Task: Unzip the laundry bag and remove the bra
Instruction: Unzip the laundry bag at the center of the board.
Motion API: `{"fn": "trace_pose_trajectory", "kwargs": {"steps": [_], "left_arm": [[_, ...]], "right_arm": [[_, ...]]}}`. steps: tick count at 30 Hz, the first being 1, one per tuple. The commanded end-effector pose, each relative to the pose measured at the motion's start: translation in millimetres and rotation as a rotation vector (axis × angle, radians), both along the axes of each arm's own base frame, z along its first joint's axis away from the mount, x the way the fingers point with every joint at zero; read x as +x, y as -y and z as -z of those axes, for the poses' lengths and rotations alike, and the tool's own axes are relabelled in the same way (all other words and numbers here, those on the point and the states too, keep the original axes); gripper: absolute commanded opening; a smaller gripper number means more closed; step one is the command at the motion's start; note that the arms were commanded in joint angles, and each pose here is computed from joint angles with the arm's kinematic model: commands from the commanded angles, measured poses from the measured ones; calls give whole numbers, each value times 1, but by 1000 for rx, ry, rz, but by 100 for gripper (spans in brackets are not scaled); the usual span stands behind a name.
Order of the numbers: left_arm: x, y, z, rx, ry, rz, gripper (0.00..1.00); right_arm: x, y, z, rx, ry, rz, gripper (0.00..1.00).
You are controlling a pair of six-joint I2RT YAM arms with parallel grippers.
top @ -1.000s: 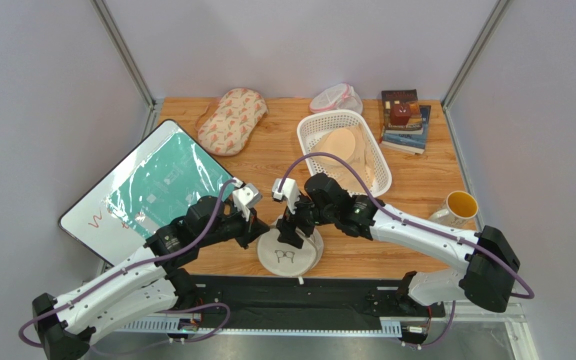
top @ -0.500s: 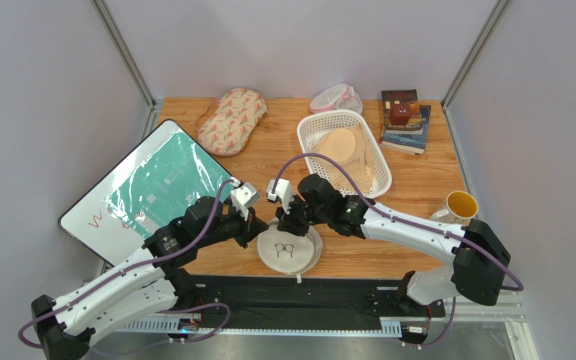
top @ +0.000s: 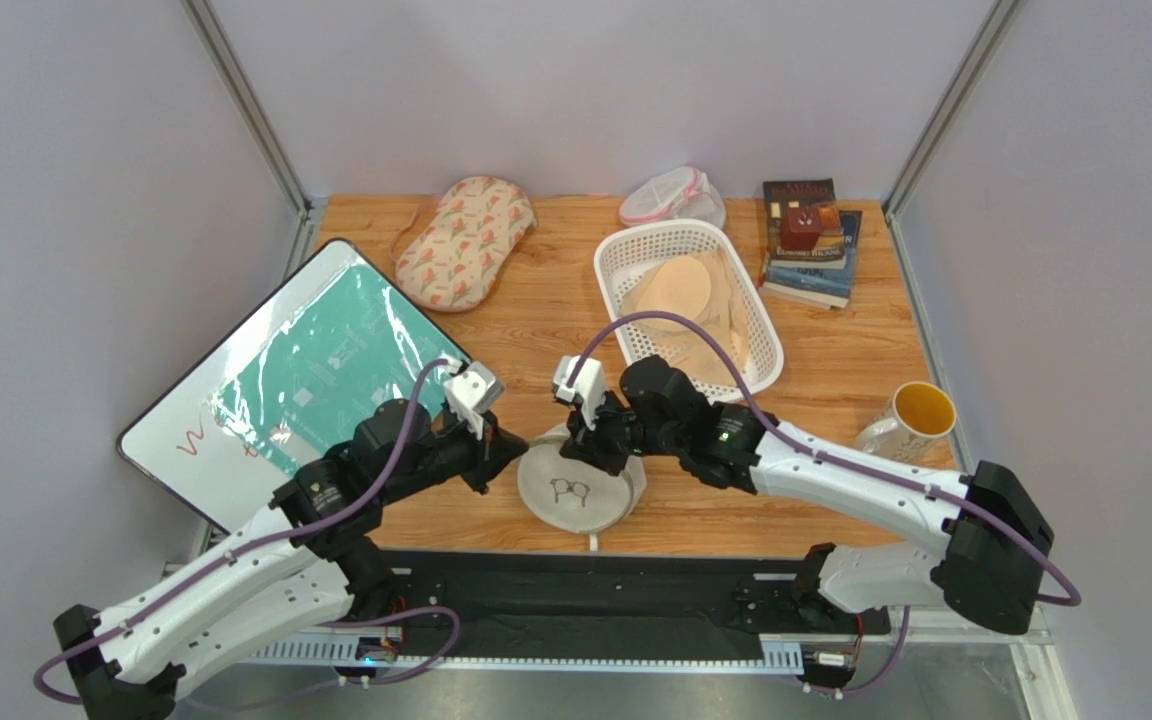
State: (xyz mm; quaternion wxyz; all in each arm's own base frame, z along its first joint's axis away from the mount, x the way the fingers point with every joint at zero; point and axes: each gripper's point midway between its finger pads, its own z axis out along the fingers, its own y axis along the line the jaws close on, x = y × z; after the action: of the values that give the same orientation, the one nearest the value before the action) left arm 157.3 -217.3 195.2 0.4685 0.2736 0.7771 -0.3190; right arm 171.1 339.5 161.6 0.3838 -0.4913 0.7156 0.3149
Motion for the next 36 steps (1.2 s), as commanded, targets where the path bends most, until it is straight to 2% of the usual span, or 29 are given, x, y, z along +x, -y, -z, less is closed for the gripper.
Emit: {"fn": "trace_pose_trajectory", "kwargs": {"steps": [1,22,24,25,28,32,36], "left_arm": [[9,-15,-2,7,15,-101,0],[9,-38,13,21,-41,-224,0],[7,-35,11,17,-46,-204,0],[6,-33,10,17,-47,-188,0],[2,-25,3,9,-45,-138,0],[0,-13,0,6,-37,-70,0],[-6,4,-1,-30,-38,21,0]], "right_arm": [[8,18,-15,36,44,101,0],[26,61,-24,82,60,387,0],[22,61,-21,72,44,374,5],[21,60,-23,71,37,370,22],[13,61,-21,44,8,337,48],[5,60,-30,54,1,291,43],[3,61,-28,43,0,284,51]]}}
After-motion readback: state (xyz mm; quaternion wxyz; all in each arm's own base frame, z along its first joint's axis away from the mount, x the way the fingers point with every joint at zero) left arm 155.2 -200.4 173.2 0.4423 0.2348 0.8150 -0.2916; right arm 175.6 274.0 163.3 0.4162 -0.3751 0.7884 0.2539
